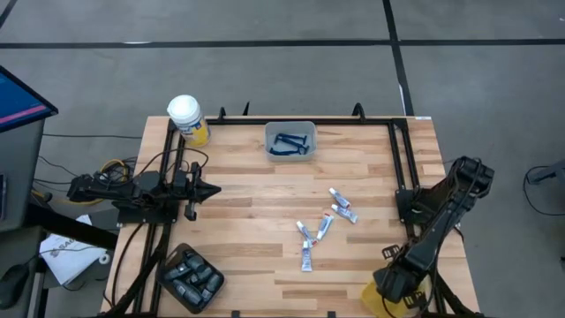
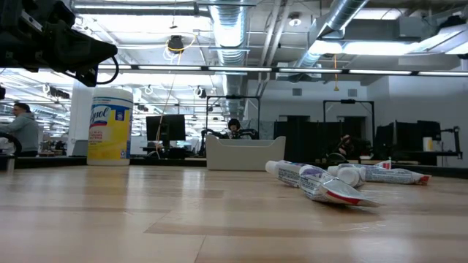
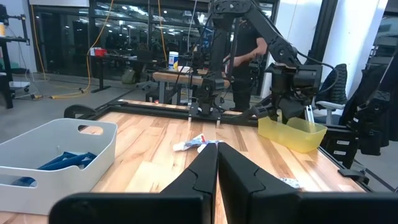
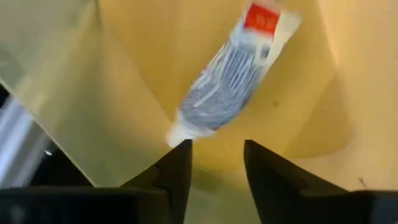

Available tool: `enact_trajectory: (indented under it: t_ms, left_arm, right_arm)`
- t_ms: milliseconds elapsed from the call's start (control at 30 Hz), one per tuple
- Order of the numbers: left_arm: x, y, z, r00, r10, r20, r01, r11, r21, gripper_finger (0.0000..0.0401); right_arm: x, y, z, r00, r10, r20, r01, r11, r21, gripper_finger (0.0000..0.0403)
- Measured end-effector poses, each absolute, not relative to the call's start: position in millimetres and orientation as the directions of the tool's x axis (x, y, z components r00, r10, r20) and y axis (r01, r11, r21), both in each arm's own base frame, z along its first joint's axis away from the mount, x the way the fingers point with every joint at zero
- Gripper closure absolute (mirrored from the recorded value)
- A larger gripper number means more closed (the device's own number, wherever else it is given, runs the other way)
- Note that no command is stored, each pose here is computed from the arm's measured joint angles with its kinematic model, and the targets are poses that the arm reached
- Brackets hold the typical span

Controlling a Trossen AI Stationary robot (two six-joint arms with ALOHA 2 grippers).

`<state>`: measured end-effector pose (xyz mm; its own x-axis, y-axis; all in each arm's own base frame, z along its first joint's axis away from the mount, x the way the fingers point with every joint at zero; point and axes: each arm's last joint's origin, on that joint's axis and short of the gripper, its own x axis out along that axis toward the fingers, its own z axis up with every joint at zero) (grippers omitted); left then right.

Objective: Pick & Place Travel size toiletries
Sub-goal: Put the white toothpaste into the yellow bin

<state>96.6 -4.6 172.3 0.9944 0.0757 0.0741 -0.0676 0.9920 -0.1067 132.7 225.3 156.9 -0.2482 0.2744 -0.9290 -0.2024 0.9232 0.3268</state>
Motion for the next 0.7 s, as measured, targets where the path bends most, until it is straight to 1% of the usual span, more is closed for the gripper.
enact_trajectory:
  t_ms: [167, 300, 400, 467, 567, 633, 700]
  left_arm:
    - [97, -5, 172, 0.994, 0.075, 0.074, -0.067, 0.992, -0.107, 0.0393]
    - [97, -5, 172, 0.994, 0.076, 0.074, -0.068, 0.992, -0.107, 0.0393]
    - [97, -5, 172, 0.994, 0.076, 0.074, -0.067, 0.992, -0.107, 0.0393]
    - [97, -5, 172, 0.994, 0.076, 0.074, -0.068, 0.992, -0.107, 0.0393]
    - [97, -5, 172, 0.994, 0.075, 0.074, -0.067, 0.992, -0.107, 0.0393]
    - [97, -5, 172, 0.994, 0.075, 0.074, -0.067, 0.992, -0.107, 0.0393]
    - [97, -5, 172, 0.994, 0.076, 0.074, -0.067, 0.992, -0.107, 0.0393]
  right_arm:
    - [140, 218, 172, -0.202, 0.335, -0.920, -0.144, 0.919, 0.366, 0.0206]
    - [148, 209, 204, -0.116, 0.436, -0.892, -0.105, 0.888, 0.448, 0.0160]
    - [154, 196, 233, -0.024, 0.521, -0.853, -0.112, 0.847, 0.520, 0.0147]
    - [157, 183, 250, 0.062, 0.548, -0.834, -0.108, 0.834, 0.540, 0.0145]
    - [159, 155, 267, 0.212, 0.490, -0.846, -0.039, 0.869, 0.494, 0.0146]
    - [160, 134, 273, 0.307, 0.397, -0.865, 0.042, 0.902, 0.429, 0.0148]
    - [162, 113, 278, 0.386, 0.274, -0.881, 0.163, 0.919, 0.358, 0.0151]
